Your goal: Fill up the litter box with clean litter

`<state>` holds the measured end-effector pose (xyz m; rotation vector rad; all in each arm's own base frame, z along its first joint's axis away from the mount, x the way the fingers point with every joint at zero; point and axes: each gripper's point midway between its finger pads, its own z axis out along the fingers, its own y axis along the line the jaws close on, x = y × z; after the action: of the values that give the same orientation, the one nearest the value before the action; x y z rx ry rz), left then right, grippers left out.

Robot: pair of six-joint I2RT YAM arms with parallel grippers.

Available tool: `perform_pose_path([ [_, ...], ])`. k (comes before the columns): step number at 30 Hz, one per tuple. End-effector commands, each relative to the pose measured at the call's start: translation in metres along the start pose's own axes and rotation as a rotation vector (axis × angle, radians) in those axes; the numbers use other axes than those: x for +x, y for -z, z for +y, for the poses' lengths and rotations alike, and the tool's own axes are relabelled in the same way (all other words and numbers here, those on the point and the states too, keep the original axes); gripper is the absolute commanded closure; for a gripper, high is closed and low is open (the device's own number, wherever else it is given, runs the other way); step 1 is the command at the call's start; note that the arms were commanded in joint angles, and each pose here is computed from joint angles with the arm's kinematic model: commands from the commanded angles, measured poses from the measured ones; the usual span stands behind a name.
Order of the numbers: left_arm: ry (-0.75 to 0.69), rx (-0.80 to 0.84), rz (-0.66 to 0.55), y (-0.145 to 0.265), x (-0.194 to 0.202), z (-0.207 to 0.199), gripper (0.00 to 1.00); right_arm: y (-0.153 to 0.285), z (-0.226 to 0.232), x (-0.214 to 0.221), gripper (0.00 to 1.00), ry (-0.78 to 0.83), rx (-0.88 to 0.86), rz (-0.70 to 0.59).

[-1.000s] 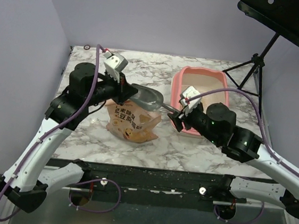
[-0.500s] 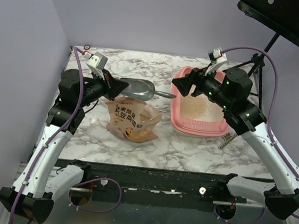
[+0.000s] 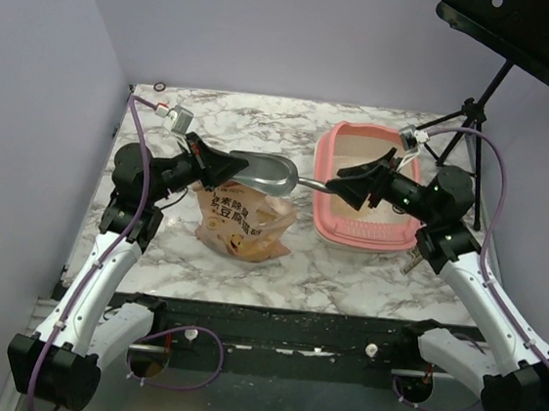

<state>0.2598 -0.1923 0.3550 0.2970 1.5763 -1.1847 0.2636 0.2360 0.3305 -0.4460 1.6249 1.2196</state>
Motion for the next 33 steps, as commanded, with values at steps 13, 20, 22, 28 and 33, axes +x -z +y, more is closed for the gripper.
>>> perform_pose_path([
  [13, -0.006, 0.095, -0.081, 0.000, -0.015, -0.018, 1.00, -0.001, 0.035, -0.003, 0.23, -0.081, -0.237, -0.040],
  [20, -0.005, 0.085, -0.081, -0.002, -0.014, -0.013, 1.00, -0.004, 0.038, -0.002, 0.26, -0.098, -0.269, -0.027],
  [22, -0.001, 0.084, -0.080, -0.003, -0.014, -0.011, 1.00, -0.005, 0.039, 0.000, 0.30, -0.092, -0.279, -0.016],
  [28, 0.027, 0.088, -0.082, -0.006, -0.010, -0.006, 1.00, -0.009, 0.041, 0.001, 0.36, -0.105, -0.295, -0.003],
  [33, 0.030, 0.087, -0.074, -0.007, -0.008, -0.005, 1.00, -0.013, 0.041, 0.003, 0.40, -0.104, -0.299, 0.006],
])
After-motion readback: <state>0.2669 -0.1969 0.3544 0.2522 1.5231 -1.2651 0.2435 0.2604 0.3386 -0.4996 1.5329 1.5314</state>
